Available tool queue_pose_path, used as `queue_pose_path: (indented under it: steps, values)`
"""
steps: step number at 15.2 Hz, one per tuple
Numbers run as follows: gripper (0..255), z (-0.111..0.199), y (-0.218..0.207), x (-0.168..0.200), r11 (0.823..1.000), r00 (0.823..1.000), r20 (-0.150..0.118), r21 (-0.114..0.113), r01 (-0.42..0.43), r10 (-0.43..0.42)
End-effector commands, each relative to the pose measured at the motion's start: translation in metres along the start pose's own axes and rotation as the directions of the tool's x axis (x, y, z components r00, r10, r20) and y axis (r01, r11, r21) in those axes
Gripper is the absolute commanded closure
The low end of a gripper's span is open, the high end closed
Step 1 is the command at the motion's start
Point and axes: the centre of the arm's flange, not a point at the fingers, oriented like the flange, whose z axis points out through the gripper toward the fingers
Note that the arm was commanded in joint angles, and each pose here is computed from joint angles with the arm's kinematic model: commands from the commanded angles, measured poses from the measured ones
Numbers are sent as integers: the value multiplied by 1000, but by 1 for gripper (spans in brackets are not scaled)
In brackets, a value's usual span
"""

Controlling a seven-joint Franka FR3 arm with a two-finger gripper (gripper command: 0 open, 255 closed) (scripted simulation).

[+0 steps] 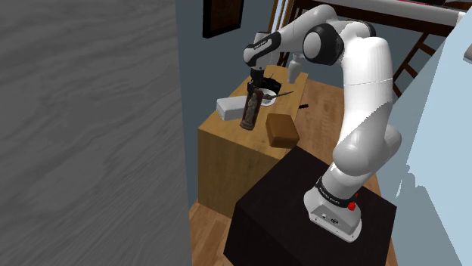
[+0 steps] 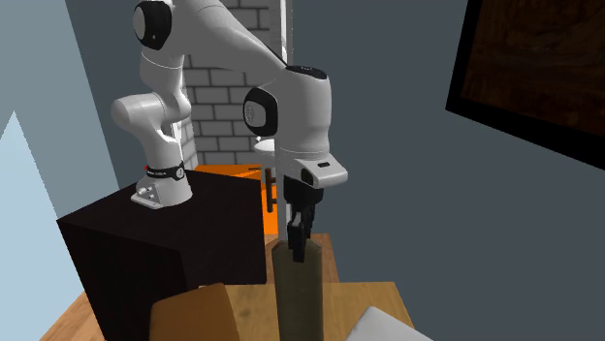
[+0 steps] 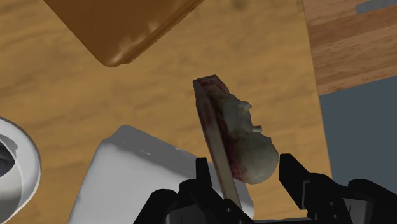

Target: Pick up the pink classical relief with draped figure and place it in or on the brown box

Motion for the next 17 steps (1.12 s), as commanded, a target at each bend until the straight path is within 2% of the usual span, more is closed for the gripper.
queue_pose_path:
  steps: [1, 6, 17]
  values:
    - [255, 0, 0, 0, 1000, 1000, 0, 0, 0, 0]
    - [255, 0, 0, 0, 1000, 1000, 0, 0, 0, 0]
    - [255, -58, 3, -1, 1000, 1000, 0, 0, 0, 0]
